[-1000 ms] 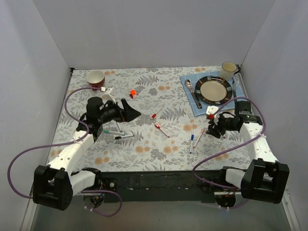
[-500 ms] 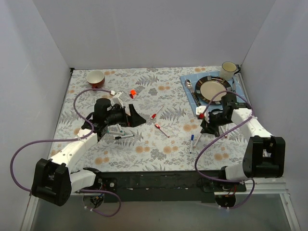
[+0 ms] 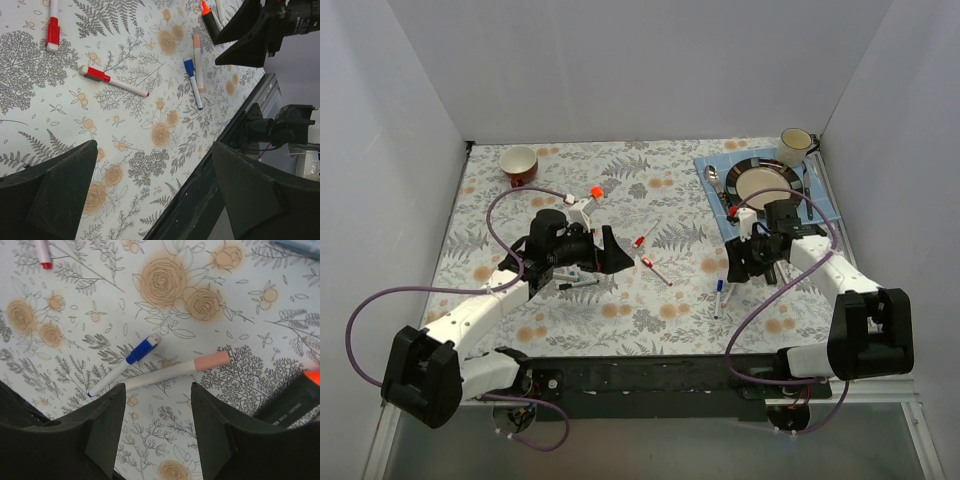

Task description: Open the pen caps

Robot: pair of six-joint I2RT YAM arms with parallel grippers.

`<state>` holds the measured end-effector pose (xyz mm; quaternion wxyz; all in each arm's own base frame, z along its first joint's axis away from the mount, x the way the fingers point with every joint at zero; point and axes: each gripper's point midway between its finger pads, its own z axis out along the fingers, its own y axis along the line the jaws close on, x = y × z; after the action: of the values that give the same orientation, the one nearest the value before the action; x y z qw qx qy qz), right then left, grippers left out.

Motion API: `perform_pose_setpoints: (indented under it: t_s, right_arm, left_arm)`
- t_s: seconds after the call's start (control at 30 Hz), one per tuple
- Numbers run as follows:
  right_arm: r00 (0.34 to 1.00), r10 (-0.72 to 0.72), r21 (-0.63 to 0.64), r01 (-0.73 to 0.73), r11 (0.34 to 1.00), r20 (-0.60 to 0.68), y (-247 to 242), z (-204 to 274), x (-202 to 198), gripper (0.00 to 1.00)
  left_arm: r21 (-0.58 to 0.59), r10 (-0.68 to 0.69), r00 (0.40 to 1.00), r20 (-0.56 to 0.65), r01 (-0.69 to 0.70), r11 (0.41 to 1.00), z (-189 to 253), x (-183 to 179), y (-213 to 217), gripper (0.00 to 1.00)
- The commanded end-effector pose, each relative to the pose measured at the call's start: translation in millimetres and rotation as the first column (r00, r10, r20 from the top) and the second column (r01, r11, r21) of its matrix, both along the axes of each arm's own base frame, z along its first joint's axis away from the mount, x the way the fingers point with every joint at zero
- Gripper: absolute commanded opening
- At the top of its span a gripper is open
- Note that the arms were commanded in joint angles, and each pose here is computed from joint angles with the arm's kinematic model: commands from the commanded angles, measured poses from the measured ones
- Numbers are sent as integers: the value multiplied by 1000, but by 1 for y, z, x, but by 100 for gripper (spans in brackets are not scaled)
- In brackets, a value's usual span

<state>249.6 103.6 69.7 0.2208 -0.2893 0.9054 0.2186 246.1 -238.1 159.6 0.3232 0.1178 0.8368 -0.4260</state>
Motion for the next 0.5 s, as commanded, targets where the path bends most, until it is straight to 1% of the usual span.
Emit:
perform_pose_setpoints:
  t_s: [0.0,0.03,0.13,0.17,0.27,0.3,0.33,0.4,0.47]
  right_arm:
    - [967,-253,-165,253,953,26,-17,-11,19,64]
    - [956,-290,-225,294,929,49,-27,-15,21,64]
    - [952,-304,-260,301,918,27,-29,-21,20,59]
    - [952,-305,-267,300,916,20,-29,-23,19,56]
    - [955,-295,-288,280,916,-10,-22,-28,16,53]
    - [958,-285,-290,266,919,-25,-18,-30,14,51]
    - [957,-283,-287,255,923,-58,-15,-33,9,50]
    - [952,-286,-281,246,928,-111,-10,-42,3,49]
    - [949,-284,-281,238,930,-135,-7,-47,0,48]
  left_arm:
    - [-14,15,998,57,-14,1000,19,2,1,98]
    - [-13,16,998,58,-15,1000,19,1,1,98]
    - [-21,16,997,75,-15,1000,26,1,2,98]
    - [-23,16,997,80,-14,1000,27,1,2,98]
    - [-30,8,996,88,-5,1000,31,0,1,98]
    - [-31,10,996,92,-8,1000,32,-1,2,98]
    - [-32,8,996,93,-5,999,33,-2,1,98]
    - [-37,13,994,107,-9,999,37,-2,3,98]
    - [-38,15,993,114,-11,999,39,-3,3,98]
